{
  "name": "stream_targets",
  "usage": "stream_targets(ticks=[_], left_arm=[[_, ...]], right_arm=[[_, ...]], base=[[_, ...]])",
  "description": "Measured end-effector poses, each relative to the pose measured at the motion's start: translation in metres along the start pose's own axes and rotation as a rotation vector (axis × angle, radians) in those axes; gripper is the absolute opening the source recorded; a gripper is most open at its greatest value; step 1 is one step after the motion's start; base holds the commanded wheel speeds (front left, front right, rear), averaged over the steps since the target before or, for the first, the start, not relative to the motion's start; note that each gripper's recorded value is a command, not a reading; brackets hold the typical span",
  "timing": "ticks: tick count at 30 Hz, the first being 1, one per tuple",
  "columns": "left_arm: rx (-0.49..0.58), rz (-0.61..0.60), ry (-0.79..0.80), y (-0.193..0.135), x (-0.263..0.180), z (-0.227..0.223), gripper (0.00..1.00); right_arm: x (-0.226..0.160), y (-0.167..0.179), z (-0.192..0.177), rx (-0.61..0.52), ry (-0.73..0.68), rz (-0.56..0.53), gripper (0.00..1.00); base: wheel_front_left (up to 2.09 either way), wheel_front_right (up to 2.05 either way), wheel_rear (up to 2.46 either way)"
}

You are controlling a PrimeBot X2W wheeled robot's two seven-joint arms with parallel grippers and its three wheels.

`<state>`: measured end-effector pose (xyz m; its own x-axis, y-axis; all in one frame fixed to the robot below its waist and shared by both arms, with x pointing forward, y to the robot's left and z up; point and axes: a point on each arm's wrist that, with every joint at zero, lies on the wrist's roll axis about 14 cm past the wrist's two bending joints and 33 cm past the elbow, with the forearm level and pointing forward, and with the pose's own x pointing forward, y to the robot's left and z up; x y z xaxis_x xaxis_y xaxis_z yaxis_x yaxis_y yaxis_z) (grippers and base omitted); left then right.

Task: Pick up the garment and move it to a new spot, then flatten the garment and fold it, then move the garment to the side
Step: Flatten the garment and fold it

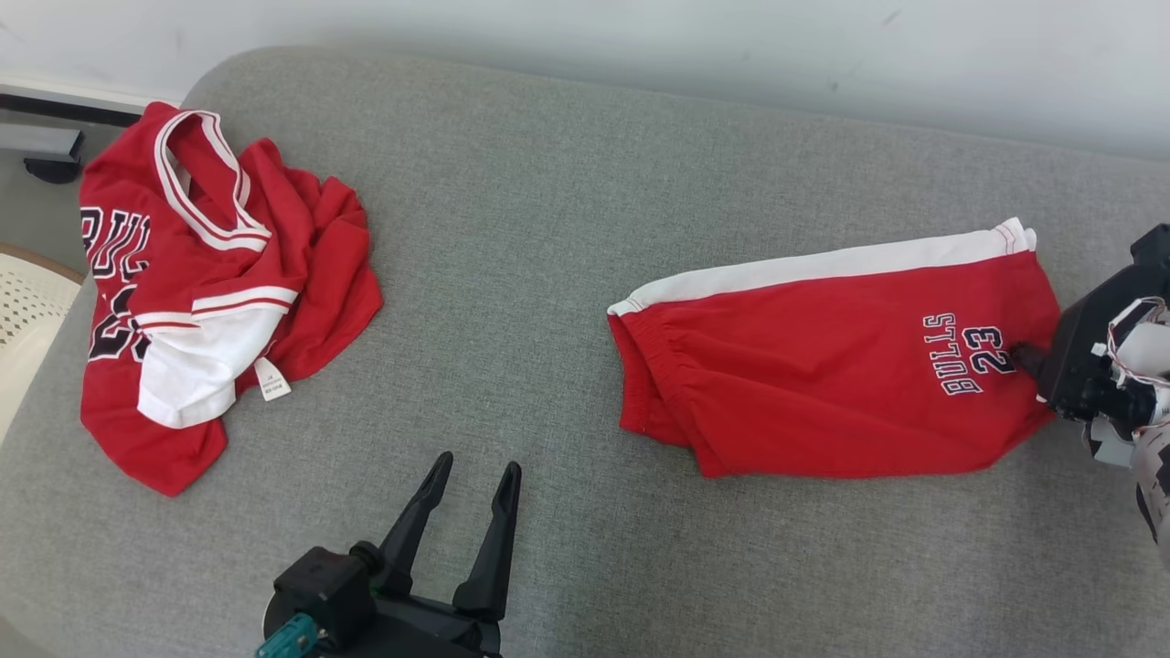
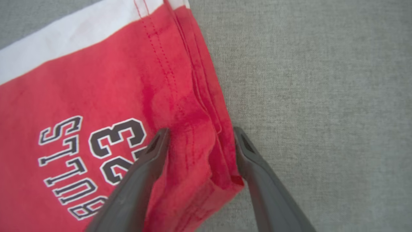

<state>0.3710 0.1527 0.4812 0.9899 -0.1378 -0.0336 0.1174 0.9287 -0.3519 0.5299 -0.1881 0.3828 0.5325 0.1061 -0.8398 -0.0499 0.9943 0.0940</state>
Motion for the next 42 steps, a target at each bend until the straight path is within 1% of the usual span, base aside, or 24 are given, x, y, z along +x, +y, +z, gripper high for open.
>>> stream_targets(ticks=[3,4,5,6,7,8,9,10,11,12,13,20,24,31,36,39,42], left_arm=[[-0.005,-0.009,0.001,-0.003,0.000,-0.001,1.00],[-0.007,-0.010,0.004,-0.004,0.000,-0.002,1.00],[-0.009,-0.015,0.008,-0.005,0.000,-0.003,1.00],[-0.010,-0.016,0.012,-0.005,0.000,-0.005,1.00],[-0.010,-0.015,0.016,-0.004,0.000,-0.006,1.00],[-0.010,-0.013,0.020,-0.004,0.000,-0.007,1.00],[-0.009,-0.012,0.024,-0.003,0.000,-0.008,1.00],[-0.009,-0.011,0.028,-0.003,0.000,-0.010,1.00],[-0.009,-0.010,0.031,-0.003,-0.001,-0.011,1.00],[-0.009,-0.009,0.034,-0.002,-0.001,-0.011,1.00],[-0.008,-0.007,0.035,-0.002,-0.001,-0.012,1.00],[-0.005,-0.009,0.035,-0.002,-0.004,-0.011,1.00],[-0.011,-0.021,0.035,-0.007,-0.009,-0.011,1.00],[-0.020,-0.026,0.013,-0.013,-0.020,-0.005,1.00],[-0.034,-0.030,0.000,-0.017,-0.027,0.000,1.00],[-0.034,-0.044,-0.013,-0.022,-0.029,0.004,1.00],[-0.032,-0.061,-0.029,-0.029,-0.030,0.009,1.00]], right_arm=[[-0.001,-0.006,-0.003,0.007,0.012,-0.011,1.00],[-0.001,-0.007,-0.005,0.013,0.013,-0.013,0.81],[0.000,-0.008,-0.006,0.018,0.013,-0.014,0.69],[0.001,-0.009,-0.006,0.019,0.013,-0.015,0.72],[0.002,-0.009,-0.006,0.021,0.013,-0.017,0.66],[0.002,-0.010,-0.007,0.023,0.010,-0.018,0.50],[0.003,-0.011,-0.007,0.025,0.009,-0.020,0.44],[0.004,-0.011,-0.007,0.029,0.007,-0.020,0.34],[0.005,-0.011,-0.007,0.031,0.006,-0.021,0.18],[0.006,-0.011,-0.007,0.031,0.003,-0.020,0.05],[0.006,-0.009,-0.007,0.029,-0.002,-0.018,0.00],[-0.002,-0.013,-0.007,0.023,-0.041,-0.034,0.00],[-0.012,-0.020,-0.011,0.047,-0.078,-0.045,0.00],[-0.039,-0.044,-0.020,0.074,-0.180,-0.094,0.00],[-0.064,-0.061,-0.016,0.060,-0.276,-0.135,0.00],[-0.082,-0.083,-0.016,0.045,-0.318,-0.187,0.00],[-0.095,-0.087,-0.012,0.039,-0.359,-0.199,0.00]], base=[[0.00,0.00,0.00],[0.00,0.00,0.00],[0.00,0.00,0.00],[0.00,0.00,0.00],[0.00,0.00,0.00],[0.00,0.00,0.00],[0.00,0.00,0.00],[0.00,0.00,0.00],[0.00,0.00,0.00],[0.00,0.00,0.00],[0.00,0.00,0.00],[0.00,0.00,0.00],[0.00,0.00,0.00],[0.00,0.00,0.00],[0.00,0.00,0.00],[0.00,0.00,0.00],[0.00,0.00,0.00]])
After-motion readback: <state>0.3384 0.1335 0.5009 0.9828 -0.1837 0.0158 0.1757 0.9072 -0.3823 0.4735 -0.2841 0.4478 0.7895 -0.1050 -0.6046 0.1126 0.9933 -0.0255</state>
